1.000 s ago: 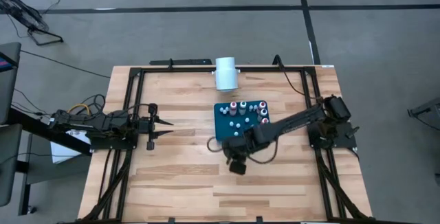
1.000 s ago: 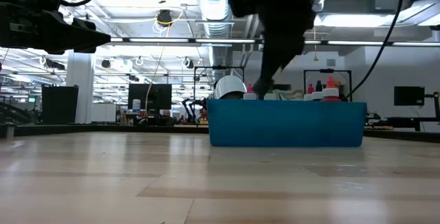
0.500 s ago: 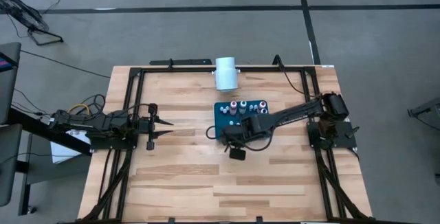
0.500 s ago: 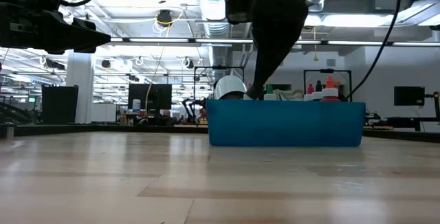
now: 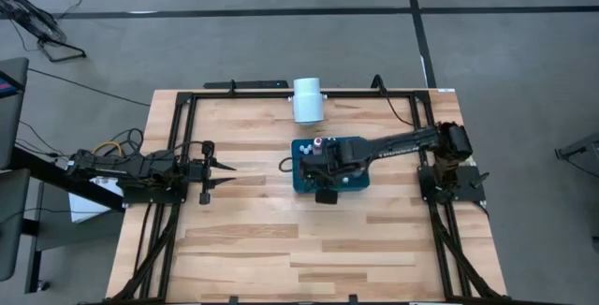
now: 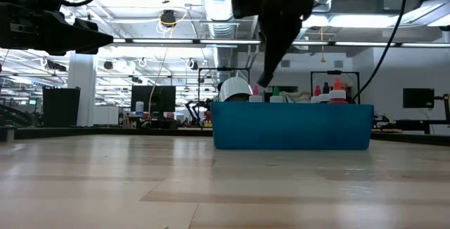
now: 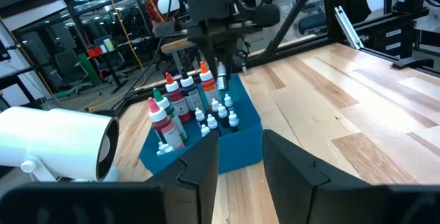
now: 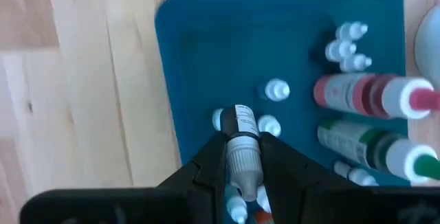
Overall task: Pick & Place food coloring
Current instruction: Put the small black food coloring bottle into the blue bin
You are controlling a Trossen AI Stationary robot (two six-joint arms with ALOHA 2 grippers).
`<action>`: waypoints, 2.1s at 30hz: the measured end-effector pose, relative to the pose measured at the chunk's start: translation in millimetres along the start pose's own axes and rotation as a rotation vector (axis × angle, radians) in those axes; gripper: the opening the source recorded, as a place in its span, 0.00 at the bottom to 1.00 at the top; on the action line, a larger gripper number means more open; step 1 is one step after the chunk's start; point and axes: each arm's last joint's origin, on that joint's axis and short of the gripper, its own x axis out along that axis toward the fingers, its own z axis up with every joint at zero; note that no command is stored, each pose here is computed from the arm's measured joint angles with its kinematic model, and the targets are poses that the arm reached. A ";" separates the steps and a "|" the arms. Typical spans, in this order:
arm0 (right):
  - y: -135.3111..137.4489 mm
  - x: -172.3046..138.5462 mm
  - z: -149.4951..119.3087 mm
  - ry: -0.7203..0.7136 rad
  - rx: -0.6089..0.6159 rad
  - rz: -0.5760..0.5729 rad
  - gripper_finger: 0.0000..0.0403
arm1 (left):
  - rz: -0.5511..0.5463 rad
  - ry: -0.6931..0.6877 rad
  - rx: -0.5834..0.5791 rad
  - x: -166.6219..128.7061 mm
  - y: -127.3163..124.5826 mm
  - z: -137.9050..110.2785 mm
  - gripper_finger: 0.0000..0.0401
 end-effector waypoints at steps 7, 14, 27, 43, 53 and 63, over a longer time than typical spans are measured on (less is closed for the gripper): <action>-25.3 2.6 -10.6 0.136 -0.074 -0.013 0.17 | 0.000 -0.001 0.000 0.0 0.1 0.2 0.26; -46.9 7.8 -17.9 0.210 -0.065 -0.017 0.17 | 0.000 -0.001 0.000 0.0 0.1 0.2 0.26; -66.9 40.1 -40.2 0.306 -0.013 -0.017 0.17 | 0.000 -0.001 0.000 0.0 0.0 0.1 0.26; -75.7 60.1 -52.6 0.320 -0.055 0.019 0.17 | 0.000 0.000 0.000 0.0 0.0 0.0 0.26; -74.5 84.9 -38.3 0.360 -0.109 0.033 0.17 | 0.000 0.000 0.000 0.0 0.0 0.0 0.26; -78.1 79.1 -39.1 0.401 -0.105 0.036 0.17 | 0.000 0.000 0.000 0.0 0.0 0.0 0.26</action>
